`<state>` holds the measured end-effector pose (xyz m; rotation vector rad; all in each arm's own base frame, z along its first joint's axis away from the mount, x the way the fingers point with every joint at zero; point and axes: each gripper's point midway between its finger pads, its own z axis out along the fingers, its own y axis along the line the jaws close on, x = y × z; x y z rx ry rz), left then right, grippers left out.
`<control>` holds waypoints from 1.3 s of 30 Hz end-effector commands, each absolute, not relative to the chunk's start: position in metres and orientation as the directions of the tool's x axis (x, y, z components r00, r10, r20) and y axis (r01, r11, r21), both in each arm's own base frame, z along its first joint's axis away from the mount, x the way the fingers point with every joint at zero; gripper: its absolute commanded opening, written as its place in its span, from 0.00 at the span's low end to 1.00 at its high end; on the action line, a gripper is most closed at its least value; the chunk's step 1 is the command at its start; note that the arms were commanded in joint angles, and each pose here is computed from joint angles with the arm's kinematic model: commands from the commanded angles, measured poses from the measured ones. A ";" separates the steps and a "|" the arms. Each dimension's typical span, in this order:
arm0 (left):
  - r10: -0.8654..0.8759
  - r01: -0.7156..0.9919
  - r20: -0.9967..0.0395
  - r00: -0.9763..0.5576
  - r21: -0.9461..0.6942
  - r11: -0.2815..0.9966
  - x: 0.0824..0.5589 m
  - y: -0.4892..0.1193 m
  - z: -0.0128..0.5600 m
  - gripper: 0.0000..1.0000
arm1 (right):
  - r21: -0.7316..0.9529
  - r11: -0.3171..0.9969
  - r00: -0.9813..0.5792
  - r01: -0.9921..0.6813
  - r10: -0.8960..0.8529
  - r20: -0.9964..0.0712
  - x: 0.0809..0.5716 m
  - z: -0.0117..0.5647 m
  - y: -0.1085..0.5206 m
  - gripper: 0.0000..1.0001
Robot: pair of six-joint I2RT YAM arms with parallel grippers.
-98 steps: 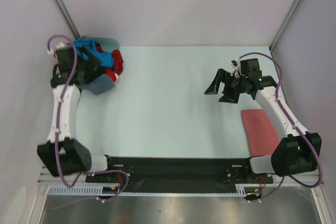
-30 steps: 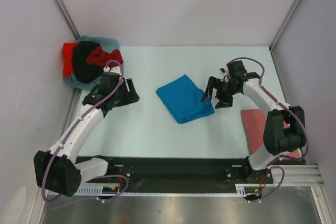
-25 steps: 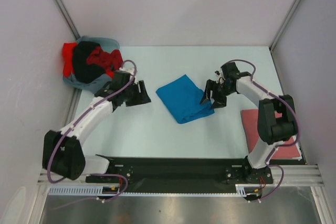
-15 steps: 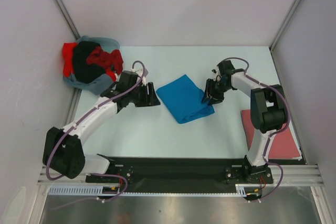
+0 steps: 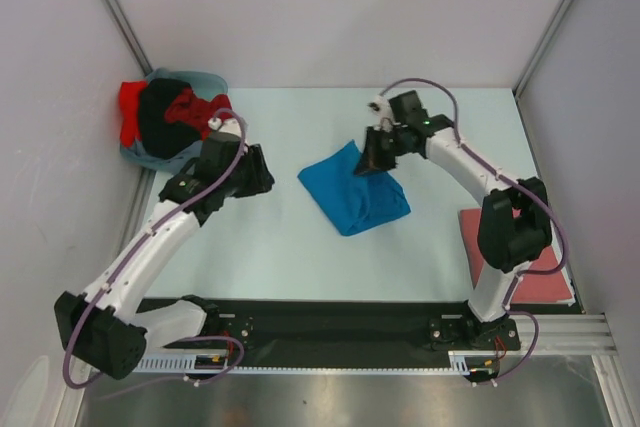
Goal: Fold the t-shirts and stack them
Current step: Flatten the tshirt out
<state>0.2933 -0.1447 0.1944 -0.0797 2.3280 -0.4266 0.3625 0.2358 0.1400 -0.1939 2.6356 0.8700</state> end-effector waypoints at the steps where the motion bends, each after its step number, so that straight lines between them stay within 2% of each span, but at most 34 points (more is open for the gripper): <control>1: -0.306 -0.204 -0.802 -0.512 -0.232 0.951 0.291 -0.073 0.252 0.63 | 0.830 0.279 -0.849 -0.484 -0.380 -0.367 0.232 0.217 0.367 0.05; 2: -0.344 -0.303 -0.795 -0.500 -0.212 0.929 0.282 -0.053 0.248 0.66 | 0.850 0.184 -0.807 -0.494 -0.461 -0.369 0.204 0.220 0.382 0.11; 3: -0.366 -0.386 -0.808 -0.461 -0.189 0.903 0.277 -0.033 0.251 0.69 | 0.823 0.169 -0.764 -0.543 -0.506 -0.401 0.193 0.210 0.391 0.29; 4: -0.408 -0.455 -0.801 -0.438 -0.193 0.869 0.272 -0.015 0.250 0.71 | 0.793 0.181 -0.734 -0.582 -0.538 -0.416 0.186 0.204 0.401 0.45; 5: -0.434 -0.479 -0.791 -0.432 -0.207 0.853 0.265 -0.008 0.248 0.72 | 0.786 0.224 -0.743 -0.576 -0.545 -0.389 0.187 0.197 0.394 0.55; 6: -0.451 -0.467 -0.772 -0.447 -0.228 0.854 0.263 -0.010 0.244 0.72 | 0.784 0.273 -0.771 -0.558 -0.520 -0.368 0.194 0.193 0.389 0.75; 7: -0.461 -0.477 -0.760 -0.458 -0.228 0.849 0.260 -0.007 0.236 0.73 | 0.767 0.292 -0.785 -0.571 -0.467 -0.407 0.203 0.209 0.377 0.83; 9: -0.462 -0.423 -0.729 -0.505 -0.258 0.869 0.260 -0.021 0.227 0.73 | 0.728 0.435 -0.847 -0.529 -0.324 -0.421 0.244 0.191 0.338 0.96; 10: -0.438 -0.380 -0.709 -0.552 -0.254 0.889 0.261 -0.030 0.212 0.72 | 0.705 0.483 -0.854 -0.518 -0.249 -0.457 0.256 0.201 0.320 0.99; 11: -0.433 -0.304 -0.710 -0.556 -0.311 0.900 0.273 -0.046 0.214 0.69 | 0.691 0.593 -0.900 -0.413 -0.151 -0.408 0.279 0.178 0.283 1.00; 12: -0.417 -0.244 -0.684 -0.598 -0.340 0.908 0.280 -0.062 0.205 0.66 | 0.658 0.670 -0.916 -0.344 -0.084 -0.393 0.294 0.166 0.262 0.96; 13: -0.361 -0.098 -0.639 -0.679 -0.408 0.908 0.277 -0.098 0.198 0.60 | 0.649 0.718 -0.942 -0.253 -0.030 -0.334 0.297 0.154 0.243 0.91; 14: -0.327 -0.023 -0.652 -0.684 -0.428 0.903 0.284 -0.116 0.201 0.57 | 0.631 0.757 -0.954 -0.171 0.035 -0.299 0.309 0.140 0.219 0.78; 15: -0.267 0.017 -0.623 -0.735 -0.411 0.911 0.288 -0.134 0.185 0.56 | 0.605 0.785 -0.955 -0.134 0.061 -0.291 0.314 0.132 0.208 0.46; 16: -0.155 0.147 -0.652 -0.742 -0.384 0.912 0.284 -0.167 0.193 0.54 | 0.586 0.802 -0.955 -0.113 0.075 -0.287 0.318 0.126 0.201 0.36; 17: -0.091 0.201 -0.650 -0.755 -0.361 0.910 0.285 -0.184 0.189 0.53 | 0.565 0.820 -0.957 -0.091 0.084 -0.276 0.319 0.117 0.195 0.28; 19: 0.060 0.319 -0.619 -0.783 -0.317 0.893 0.283 -0.232 0.172 0.52 | 0.503 0.863 -0.957 -0.056 0.096 -0.273 0.324 0.101 0.182 0.29; 22: 0.219 0.431 -0.563 -0.797 -0.277 0.859 0.280 -0.288 0.141 0.56 | 0.453 0.891 -0.967 -0.024 0.095 -0.238 0.326 0.078 0.169 0.41; 26: 0.329 0.466 -0.484 -0.811 -0.193 0.863 0.284 -0.322 0.102 0.59 | 0.422 0.906 -0.974 0.003 0.098 -0.202 0.324 0.058 0.158 0.50; 31: 0.389 0.468 -0.422 -0.819 -0.099 0.878 0.283 -0.332 0.074 0.64 | 0.403 0.915 -0.976 0.014 0.101 -0.195 0.320 0.044 0.150 0.51; 39: 0.411 0.464 -0.366 -0.835 -0.067 0.883 0.274 -0.328 0.051 0.66 | 0.406 0.914 -0.978 0.021 0.103 -0.181 0.325 0.030 0.152 0.45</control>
